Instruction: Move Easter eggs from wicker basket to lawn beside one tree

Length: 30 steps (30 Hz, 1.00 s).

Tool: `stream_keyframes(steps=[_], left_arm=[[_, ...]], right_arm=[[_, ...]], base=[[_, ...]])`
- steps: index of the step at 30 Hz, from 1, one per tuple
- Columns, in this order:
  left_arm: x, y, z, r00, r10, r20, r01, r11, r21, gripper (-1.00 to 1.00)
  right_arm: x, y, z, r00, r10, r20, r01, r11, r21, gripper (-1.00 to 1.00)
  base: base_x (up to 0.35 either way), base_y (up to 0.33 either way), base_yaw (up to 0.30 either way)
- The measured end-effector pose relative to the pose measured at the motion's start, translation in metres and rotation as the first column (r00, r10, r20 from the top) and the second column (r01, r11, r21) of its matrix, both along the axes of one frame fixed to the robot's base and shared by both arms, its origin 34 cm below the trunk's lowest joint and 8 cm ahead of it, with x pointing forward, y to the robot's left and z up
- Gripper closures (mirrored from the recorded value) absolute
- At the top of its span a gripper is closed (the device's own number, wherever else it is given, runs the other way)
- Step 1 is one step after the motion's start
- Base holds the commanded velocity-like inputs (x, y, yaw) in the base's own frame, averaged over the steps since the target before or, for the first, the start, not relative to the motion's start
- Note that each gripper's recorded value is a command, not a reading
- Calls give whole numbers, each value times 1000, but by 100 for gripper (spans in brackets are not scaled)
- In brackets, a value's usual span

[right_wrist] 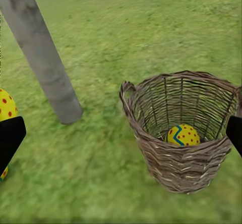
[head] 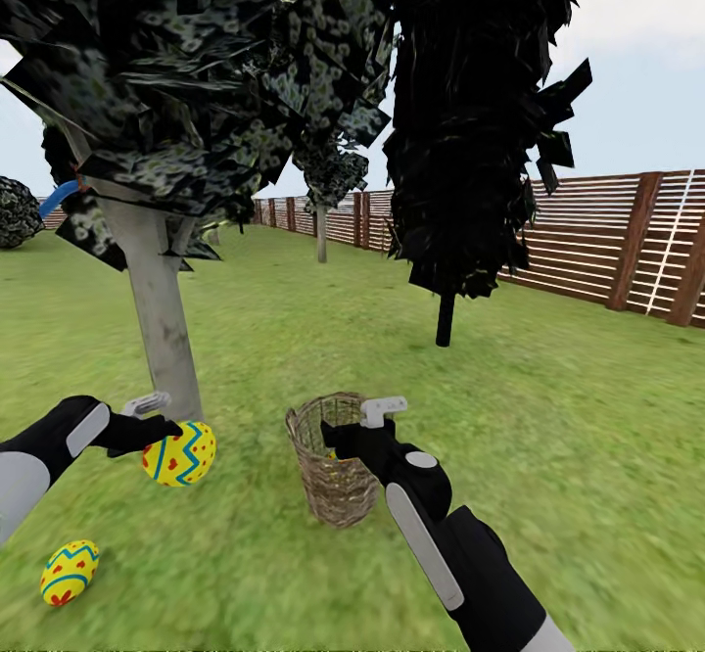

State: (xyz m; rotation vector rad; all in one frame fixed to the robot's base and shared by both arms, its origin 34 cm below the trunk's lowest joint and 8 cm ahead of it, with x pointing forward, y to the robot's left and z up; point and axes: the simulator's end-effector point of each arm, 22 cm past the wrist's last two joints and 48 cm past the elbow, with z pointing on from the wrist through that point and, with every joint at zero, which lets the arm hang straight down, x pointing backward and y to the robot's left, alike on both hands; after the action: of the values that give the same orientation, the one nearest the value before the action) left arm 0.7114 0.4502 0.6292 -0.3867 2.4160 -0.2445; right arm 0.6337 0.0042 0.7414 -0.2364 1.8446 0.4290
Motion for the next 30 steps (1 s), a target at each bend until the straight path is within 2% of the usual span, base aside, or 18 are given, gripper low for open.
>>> stream_keyframes(steps=[2,4,10,13,17,22,23,26,30], left_arm=[[1,-1,-5,1000,9,23,-8,1000,-12,100],[1,5,-14,999,28,42,-28,1000,1,100],[-7,19,-39,996,74,40,-76,996,37,100],[-10,24,-49,995,88,43,-90,995,44,100],[-13,26,-58,994,95,47,-97,994,45,100],[-11,32,-59,984,159,79,-157,987,-32,100],[-13,37,-61,981,180,73,-179,984,-24,100],[-21,59,-73,967,251,39,-252,967,42,100],[-23,65,-84,963,271,15,-271,960,65,100]], right_arm=[[-2,1,-5,1000,2,-1,-2,1000,-1,-100],[-3,1,-9,1000,2,-1,-2,1000,0,-100],[-6,1,-20,1000,3,4,-3,1000,2,-100],[-11,3,-14,999,9,30,-9,1000,16,-100],[-21,15,-17,998,39,48,-39,999,8,-100],[-27,20,-29,997,50,51,-50,999,2,-100],[-28,19,-31,997,50,52,-50,999,1,-100],[-26,18,-38,998,48,43,-48,999,1,-100],[-23,18,-47,999,46,28,-46,999,1,-100]], base=[[0,0,0],[0,0,0],[0,0,0],[0,0,0],[0,0,0],[0,0,0],[0,0,0],[0,0,0],[0,0,0]])
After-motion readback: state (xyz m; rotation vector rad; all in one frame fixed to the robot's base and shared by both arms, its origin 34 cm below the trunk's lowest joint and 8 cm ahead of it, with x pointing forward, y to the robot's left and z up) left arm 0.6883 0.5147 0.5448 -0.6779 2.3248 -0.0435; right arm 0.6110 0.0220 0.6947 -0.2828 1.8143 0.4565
